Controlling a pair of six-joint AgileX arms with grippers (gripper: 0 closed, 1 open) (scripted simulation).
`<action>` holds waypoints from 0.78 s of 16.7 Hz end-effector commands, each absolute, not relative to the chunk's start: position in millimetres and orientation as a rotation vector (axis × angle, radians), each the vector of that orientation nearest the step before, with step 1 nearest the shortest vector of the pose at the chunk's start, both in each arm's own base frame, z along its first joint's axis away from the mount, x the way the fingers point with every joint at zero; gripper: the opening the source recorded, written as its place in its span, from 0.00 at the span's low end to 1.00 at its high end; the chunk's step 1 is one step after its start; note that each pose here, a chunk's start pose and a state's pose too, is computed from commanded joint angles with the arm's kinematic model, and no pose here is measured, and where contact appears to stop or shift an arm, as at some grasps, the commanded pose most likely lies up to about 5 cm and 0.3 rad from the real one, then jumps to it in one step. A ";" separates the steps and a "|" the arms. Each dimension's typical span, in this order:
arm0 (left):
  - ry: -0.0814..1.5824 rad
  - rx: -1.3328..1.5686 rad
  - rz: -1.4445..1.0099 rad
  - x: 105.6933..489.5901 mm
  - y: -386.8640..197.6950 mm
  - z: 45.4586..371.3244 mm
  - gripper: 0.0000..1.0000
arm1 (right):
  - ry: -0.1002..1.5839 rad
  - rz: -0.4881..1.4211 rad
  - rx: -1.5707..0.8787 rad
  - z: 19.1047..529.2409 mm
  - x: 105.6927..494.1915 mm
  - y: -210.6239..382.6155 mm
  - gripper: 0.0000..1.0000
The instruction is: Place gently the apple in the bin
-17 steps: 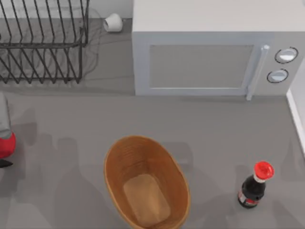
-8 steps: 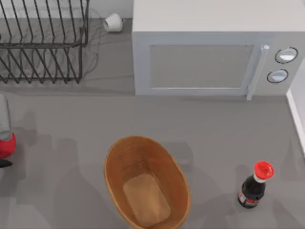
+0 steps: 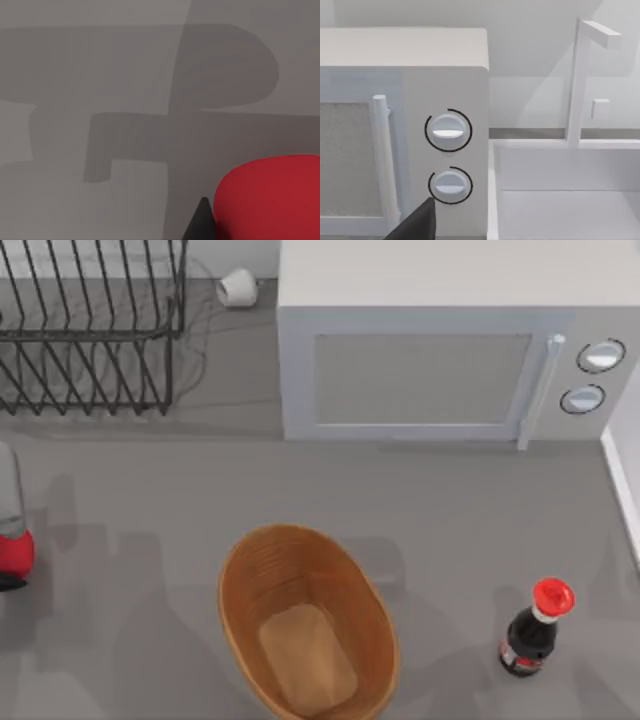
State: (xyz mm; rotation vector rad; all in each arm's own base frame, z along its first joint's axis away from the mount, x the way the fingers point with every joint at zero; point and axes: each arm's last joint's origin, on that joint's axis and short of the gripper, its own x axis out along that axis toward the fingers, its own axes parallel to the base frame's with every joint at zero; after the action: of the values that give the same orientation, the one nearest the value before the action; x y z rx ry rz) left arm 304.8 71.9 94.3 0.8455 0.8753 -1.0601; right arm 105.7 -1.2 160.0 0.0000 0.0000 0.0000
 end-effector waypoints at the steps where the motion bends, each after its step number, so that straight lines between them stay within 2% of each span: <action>1: 0.875 0.845 -1.060 304.8 71.9 94.3 0.00 | 0.000 0.000 0.000 160.0 105.7 -1.2 1.00; 6: 0.875 0.845 -1.060 304.8 71.9 94.3 0.00 | 0.000 0.000 0.000 160.0 105.7 -1.2 1.00; 10: 0.907 0.819 -1.056 301.8 77.4 115.2 0.00 | 0.000 0.000 0.000 160.0 105.7 -1.2 1.00; 13: 0.898 0.825 -1.061 309.2 79.3 146.7 0.00 | 0.000 0.000 0.000 160.0 105.7 -1.2 1.00</action>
State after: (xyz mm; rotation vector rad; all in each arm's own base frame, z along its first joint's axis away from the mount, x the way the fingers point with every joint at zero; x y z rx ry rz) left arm 309.2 79.3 146.7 0.8247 0.8981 -1.0610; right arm 105.7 -1.2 160.0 0.0000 0.0000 0.0000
